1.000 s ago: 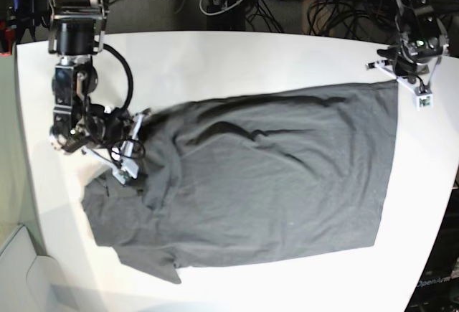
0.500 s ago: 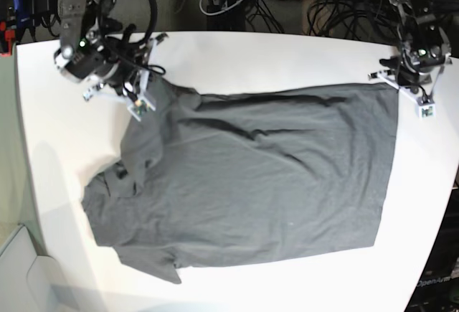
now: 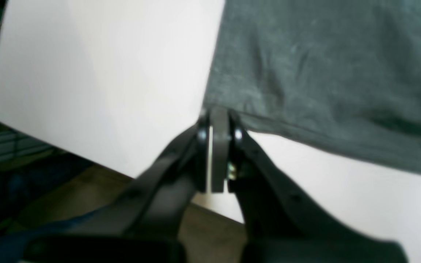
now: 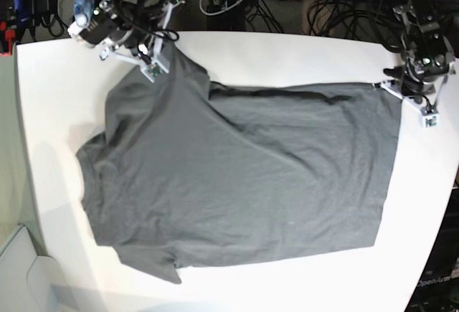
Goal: Layout the t-shirt on the table in an organized manner, then fold the t-shirt properly
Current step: 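Pull the shirt edges apart with both grippers to stretch it flat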
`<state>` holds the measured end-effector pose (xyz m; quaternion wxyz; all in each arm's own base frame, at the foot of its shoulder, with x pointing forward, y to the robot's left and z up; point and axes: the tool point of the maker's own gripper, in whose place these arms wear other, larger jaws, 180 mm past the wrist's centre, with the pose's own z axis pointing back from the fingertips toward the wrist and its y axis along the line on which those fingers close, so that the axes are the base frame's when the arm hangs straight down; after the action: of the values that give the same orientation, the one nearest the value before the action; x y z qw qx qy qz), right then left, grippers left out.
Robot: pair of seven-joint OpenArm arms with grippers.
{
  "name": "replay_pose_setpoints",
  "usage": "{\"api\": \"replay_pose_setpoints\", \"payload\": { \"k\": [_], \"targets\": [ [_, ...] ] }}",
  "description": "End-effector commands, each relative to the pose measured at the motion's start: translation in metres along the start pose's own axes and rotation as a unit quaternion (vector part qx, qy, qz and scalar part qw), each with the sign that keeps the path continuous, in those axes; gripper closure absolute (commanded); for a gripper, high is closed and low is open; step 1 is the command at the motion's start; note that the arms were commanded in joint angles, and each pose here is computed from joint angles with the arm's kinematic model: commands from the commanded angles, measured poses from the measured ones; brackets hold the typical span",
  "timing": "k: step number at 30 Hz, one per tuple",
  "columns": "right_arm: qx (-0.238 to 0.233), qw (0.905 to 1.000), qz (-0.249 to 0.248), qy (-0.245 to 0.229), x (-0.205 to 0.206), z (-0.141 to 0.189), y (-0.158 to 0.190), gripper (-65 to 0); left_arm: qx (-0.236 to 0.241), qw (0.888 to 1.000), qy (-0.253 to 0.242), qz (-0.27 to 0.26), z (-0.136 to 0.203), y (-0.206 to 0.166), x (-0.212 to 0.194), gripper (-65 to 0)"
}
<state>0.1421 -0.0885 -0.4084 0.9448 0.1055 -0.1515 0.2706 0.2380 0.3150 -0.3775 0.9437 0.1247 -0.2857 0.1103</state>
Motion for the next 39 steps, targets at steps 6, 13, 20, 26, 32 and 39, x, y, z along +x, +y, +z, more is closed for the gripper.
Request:
{"api": "replay_pose_setpoints", "payload": {
  "k": [6, 13, 20, 26, 32, 39],
  "targets": [
    [0.004, 1.0, -0.003, 0.005, -0.009, 0.003, 0.005, -4.2, 0.007, 0.999, -0.041, 0.001, 0.007, 0.004, 0.029, -1.5],
    [0.009, 0.9998, -0.003, 0.019, -0.018, 0.002, 0.009, -29.9, 0.007, 0.999, -0.044, 0.003, 0.007, 0.004, 0.032, -23.8],
    [-0.029, 0.9965, 0.02, 0.076, -0.048, 0.013, -0.024, -34.8, 0.006, 0.997, -0.07, 0.003, 0.005, 0.004, 0.038, -48.1],
    [-0.127, 0.9877, -0.047, 0.078, -0.066, 0.046, -0.098, -34.8, 0.005, 0.997, -0.073, 0.005, 0.005, 0.002, 0.038, -49.1],
    [-0.184, 0.9817, -0.033, 0.035, -0.016, 0.065, -0.149, -35.0, 0.004, 0.997, -0.074, 0.006, 0.005, 0.002, 0.039, -49.1],
    [-0.18, 0.9825, -0.044, 0.009, 0.015, 0.057, -0.169, -35.0, 0.008, 0.998, -0.07, 0.007, 0.005, 0.005, 0.036, -49.1]
  ]
}}
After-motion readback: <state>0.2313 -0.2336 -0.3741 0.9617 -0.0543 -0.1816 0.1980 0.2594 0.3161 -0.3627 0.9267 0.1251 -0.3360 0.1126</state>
